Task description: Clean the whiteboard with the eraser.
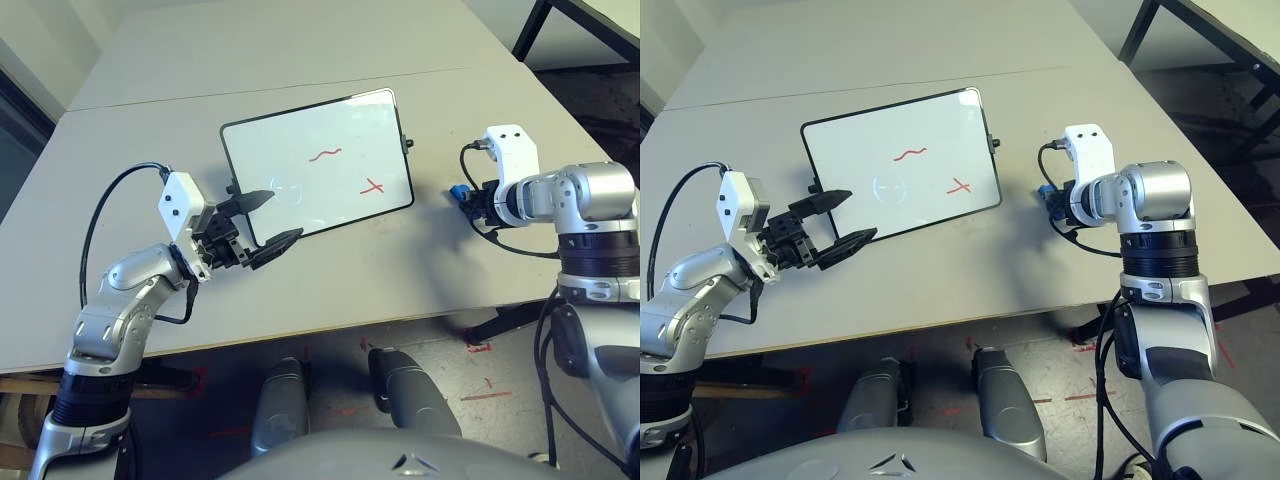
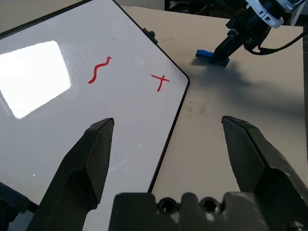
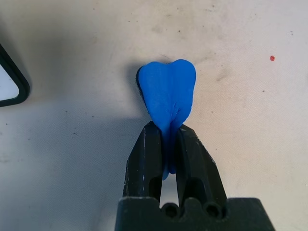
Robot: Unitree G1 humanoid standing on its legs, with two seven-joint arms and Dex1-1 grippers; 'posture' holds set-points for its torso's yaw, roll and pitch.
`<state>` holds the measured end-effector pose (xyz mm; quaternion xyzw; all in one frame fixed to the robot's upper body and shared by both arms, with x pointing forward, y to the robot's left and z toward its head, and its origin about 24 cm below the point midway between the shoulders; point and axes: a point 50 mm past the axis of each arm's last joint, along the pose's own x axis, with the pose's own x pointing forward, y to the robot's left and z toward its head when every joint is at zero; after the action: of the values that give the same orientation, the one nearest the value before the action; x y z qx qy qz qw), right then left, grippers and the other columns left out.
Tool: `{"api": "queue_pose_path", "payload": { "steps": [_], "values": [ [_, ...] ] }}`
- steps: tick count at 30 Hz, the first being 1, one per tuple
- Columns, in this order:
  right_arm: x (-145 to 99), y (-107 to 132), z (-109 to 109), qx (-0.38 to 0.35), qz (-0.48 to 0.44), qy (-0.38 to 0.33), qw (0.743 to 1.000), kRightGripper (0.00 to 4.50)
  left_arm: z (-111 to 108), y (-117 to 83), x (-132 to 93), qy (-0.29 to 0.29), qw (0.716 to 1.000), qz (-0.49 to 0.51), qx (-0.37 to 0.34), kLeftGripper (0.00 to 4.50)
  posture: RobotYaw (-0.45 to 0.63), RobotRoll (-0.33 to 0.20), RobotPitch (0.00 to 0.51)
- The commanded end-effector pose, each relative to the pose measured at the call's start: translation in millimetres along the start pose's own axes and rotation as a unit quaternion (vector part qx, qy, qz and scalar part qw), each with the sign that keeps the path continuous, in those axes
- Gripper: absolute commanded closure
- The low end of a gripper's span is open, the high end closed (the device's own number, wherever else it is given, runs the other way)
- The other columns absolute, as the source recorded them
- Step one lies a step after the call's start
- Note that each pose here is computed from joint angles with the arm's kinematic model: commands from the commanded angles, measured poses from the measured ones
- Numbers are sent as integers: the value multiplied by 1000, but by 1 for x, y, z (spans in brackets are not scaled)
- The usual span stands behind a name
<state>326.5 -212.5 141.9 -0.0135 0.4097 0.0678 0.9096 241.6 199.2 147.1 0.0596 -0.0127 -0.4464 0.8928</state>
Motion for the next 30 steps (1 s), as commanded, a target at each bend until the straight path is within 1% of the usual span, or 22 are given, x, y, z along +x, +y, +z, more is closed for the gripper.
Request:
{"api": "queue_pose_path", "payload": {
  "steps": [1,4,5,6,8,10,14,16,19,20,25,30],
  "values": [
    [0,7,1,-58,17,-16,998,4303,-2,2,-1,7,1000,2,5,0,-58,0,115],
    [-8,11,11,-134,24,-47,990,4305,-1,3,-1,7,1000,2,6,0,-65,0,114],
    [-12,14,17,-172,23,-66,983,4306,-1,4,-1,8,1000,2,6,0,-67,0,113],
    [-17,18,24,-223,24,-89,970,4306,-1,4,-1,9,1000,1,8,0,-67,0,113],
    [-26,25,36,-302,21,-120,945,4307,-1,5,-1,10,1000,1,9,0,-72,0,111],
    [-33,31,47,-387,9,-149,910,4334,0,7,0,10,1000,0,11,0,-75,0,111],
    [-43,46,61,-534,-12,-178,826,4376,1,9,0,13,1000,-1,14,0,-82,0,108],
    [-46,53,64,-576,-11,-183,797,4376,1,10,0,15,1000,-1,17,0,-82,0,107],
    [-51,70,66,-644,-3,-190,741,4377,1,11,1,17,1000,-1,20,0,-80,0,104],
    [-52,75,65,-660,-3,-191,726,4377,1,11,1,17,1000,-1,21,0,-80,0,104],
    [-51,84,63,-712,-23,-192,676,4379,2,13,-1,21,999,1,25,0,-71,0,102],
    [-45,93,49,-731,-17,-185,656,4383,2,13,-2,23,999,3,27,0,-68,0,104]
  ]
}}
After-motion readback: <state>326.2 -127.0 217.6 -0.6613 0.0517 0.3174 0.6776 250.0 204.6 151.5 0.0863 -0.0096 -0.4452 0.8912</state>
